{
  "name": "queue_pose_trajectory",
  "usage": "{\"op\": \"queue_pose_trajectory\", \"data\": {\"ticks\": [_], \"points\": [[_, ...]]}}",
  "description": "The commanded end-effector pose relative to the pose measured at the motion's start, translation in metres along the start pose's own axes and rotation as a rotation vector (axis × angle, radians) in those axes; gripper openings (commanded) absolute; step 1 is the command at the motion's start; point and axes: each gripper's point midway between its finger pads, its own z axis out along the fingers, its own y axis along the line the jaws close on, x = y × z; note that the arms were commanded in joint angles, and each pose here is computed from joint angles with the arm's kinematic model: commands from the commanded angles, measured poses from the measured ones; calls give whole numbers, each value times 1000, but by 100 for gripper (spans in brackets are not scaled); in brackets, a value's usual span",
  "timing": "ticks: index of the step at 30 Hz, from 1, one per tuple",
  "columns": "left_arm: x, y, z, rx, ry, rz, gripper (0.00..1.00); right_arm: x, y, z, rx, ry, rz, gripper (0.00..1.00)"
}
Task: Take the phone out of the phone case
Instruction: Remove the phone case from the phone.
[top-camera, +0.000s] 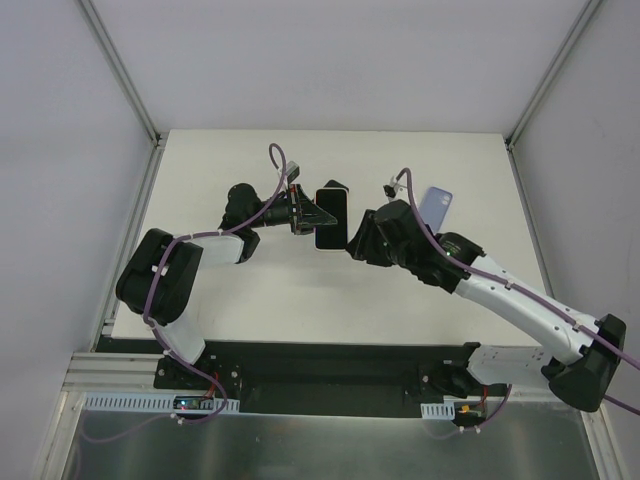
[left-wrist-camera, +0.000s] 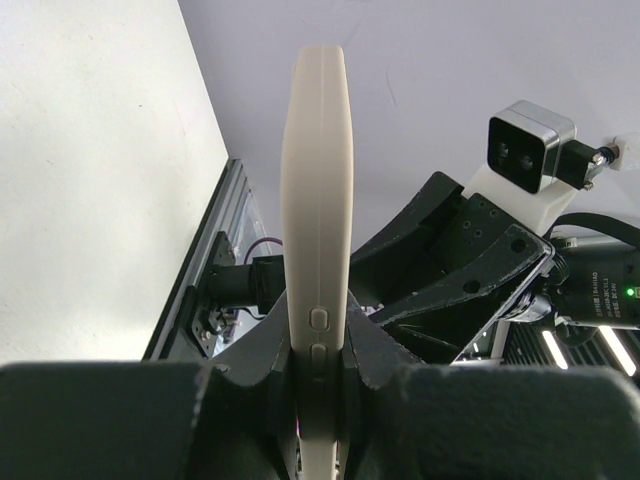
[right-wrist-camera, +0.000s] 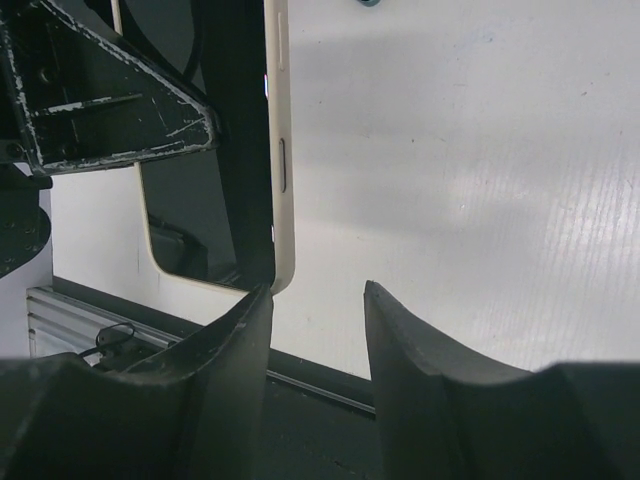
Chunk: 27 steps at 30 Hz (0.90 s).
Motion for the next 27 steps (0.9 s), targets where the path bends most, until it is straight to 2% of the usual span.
{"op": "queue_pose_trajectory", "data": {"ticks": [1,11,17,22,27], "points": [[4,-42,-4,89,11,169,0,-14,3,-2,23,-43,-13,44],[5,-48,-4,95,11,181,0,-7,-21,9,161,-33,-56,41],[8,-63,-6,111,16,204,0,-3,-47,15,303,-27,-112,40],[9,-67,-7,97,18,228,0,-9,-35,9,232,-54,-80,40],[7,-53,-6,69,16,207,0,-31,6,-17,7,-121,-18,40]]}}
